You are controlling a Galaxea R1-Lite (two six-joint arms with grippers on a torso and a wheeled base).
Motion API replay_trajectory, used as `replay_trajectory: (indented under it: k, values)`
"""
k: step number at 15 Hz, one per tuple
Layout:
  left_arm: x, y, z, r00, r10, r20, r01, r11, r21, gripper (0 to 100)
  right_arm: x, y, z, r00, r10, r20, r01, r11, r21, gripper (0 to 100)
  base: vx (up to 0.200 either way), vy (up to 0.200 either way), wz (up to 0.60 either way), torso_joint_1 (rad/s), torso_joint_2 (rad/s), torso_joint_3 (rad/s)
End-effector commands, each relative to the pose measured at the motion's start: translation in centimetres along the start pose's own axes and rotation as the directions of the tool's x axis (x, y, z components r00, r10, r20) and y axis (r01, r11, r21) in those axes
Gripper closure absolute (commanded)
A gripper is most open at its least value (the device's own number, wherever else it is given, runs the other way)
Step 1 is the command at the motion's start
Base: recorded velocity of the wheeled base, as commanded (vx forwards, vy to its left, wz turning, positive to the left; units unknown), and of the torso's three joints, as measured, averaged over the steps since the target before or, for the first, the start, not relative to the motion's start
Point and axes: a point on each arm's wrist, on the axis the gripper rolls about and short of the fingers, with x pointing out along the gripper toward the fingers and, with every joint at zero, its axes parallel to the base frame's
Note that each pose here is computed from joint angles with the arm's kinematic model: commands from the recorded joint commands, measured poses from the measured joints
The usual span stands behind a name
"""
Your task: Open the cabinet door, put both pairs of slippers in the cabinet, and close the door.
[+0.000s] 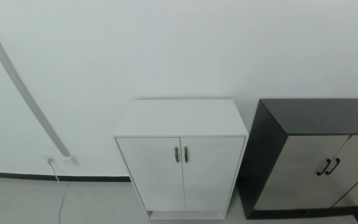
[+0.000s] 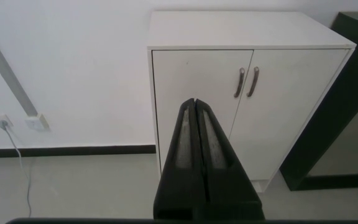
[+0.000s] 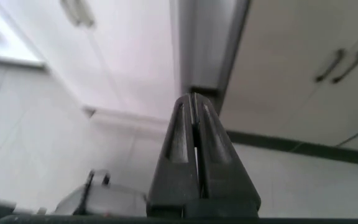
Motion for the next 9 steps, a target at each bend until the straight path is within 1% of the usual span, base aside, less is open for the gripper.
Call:
replay_trajectory:
  k: [1,2,5,9]
  values:
    - [0.01,0.00,0.00,1.000,0.000,-0.001,0.000,1.000,0.000,100,-0.91,0.17,-0.34,0.987,-0.103,0.122,0.101,0.995,0.021,100,0.000,0.000,0.00,0.000,0.00,0.000]
    - [0.01,0.00,0.00,1.000,0.000,-0.001,0.000,1.000,0.000,100,-1.20,0.26,-0.47,0.978,-0.132,0.162,0.129,0.991,0.027,100,0.000,0.000,0.00,0.000,0.00,0.000]
    - [0.01,0.00,0.00,1.000,-0.001,-0.001,0.001,1.000,-0.002,100,-1.52,0.30,-0.60,0.969,-0.137,0.207,0.132,0.991,0.038,100,0.000,0.000,0.00,0.000,0.00,0.000]
    - [0.01,0.00,0.00,1.000,-0.001,-0.001,0.001,1.000,-0.002,100,-1.60,0.22,-0.69,0.962,-0.169,0.216,0.161,0.985,0.055,100,0.000,0.000,0.00,0.000,0.00,0.000]
